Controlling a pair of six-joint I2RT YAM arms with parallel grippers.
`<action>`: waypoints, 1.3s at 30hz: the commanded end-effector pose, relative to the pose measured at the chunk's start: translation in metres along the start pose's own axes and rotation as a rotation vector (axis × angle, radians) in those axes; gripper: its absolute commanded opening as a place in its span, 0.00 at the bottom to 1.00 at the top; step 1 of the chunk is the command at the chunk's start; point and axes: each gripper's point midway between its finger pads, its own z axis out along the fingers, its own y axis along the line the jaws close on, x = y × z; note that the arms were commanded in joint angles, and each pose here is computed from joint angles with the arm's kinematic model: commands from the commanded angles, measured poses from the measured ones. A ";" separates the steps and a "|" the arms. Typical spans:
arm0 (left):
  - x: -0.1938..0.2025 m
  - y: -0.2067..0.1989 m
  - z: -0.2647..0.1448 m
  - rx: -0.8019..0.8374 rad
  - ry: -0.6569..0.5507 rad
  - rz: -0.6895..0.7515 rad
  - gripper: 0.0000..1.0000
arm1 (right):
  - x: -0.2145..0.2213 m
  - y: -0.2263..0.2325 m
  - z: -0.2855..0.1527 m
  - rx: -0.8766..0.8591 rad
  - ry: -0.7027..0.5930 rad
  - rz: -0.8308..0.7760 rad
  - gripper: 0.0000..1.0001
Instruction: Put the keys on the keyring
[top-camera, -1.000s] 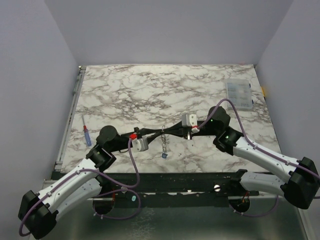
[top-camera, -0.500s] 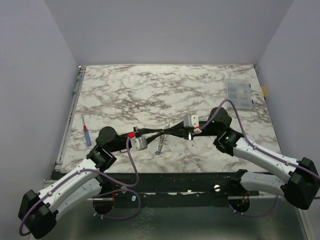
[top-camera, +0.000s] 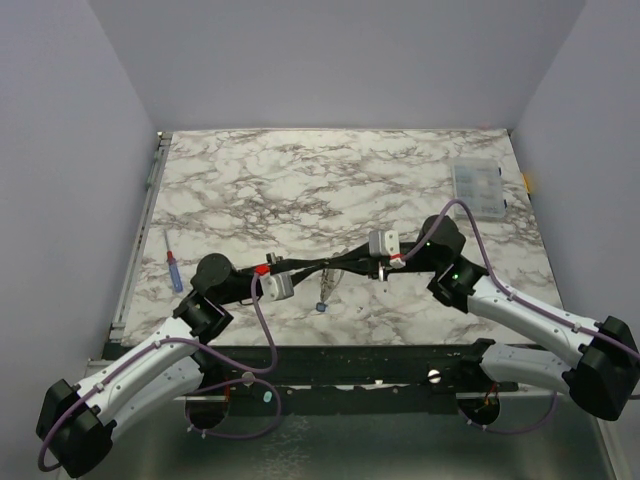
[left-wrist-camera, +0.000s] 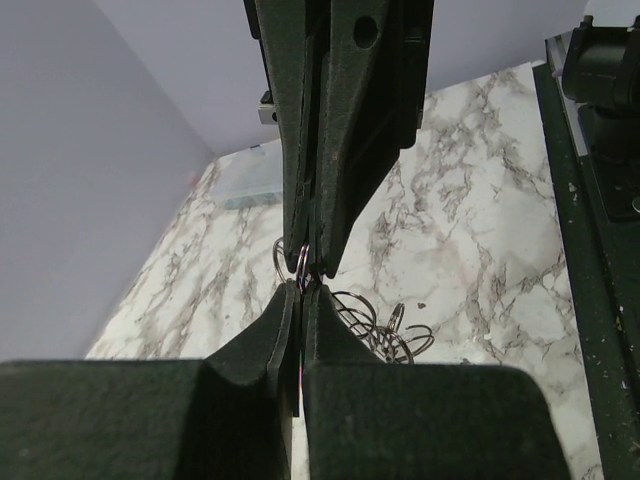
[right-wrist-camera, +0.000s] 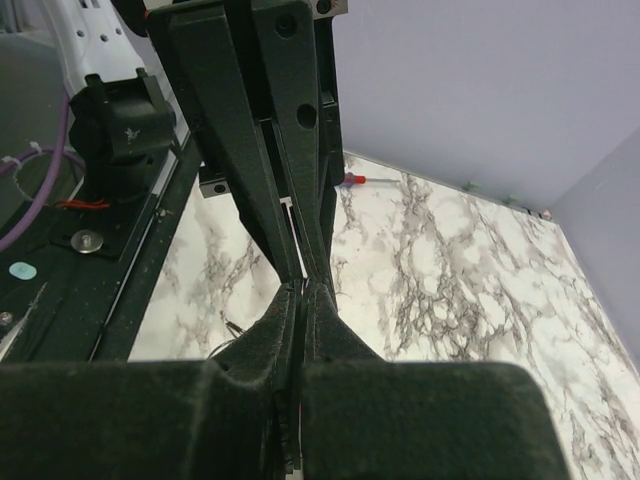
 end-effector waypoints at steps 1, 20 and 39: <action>0.001 0.008 -0.001 -0.047 0.009 0.005 0.00 | 0.000 0.011 -0.001 -0.041 0.000 0.010 0.01; 0.051 0.016 -0.005 -0.062 0.252 -0.004 0.00 | 0.032 -0.012 -0.007 0.021 0.324 0.219 0.48; 0.055 0.014 -0.004 -0.056 0.263 -0.028 0.00 | 0.062 -0.010 0.005 -0.032 0.362 0.240 0.42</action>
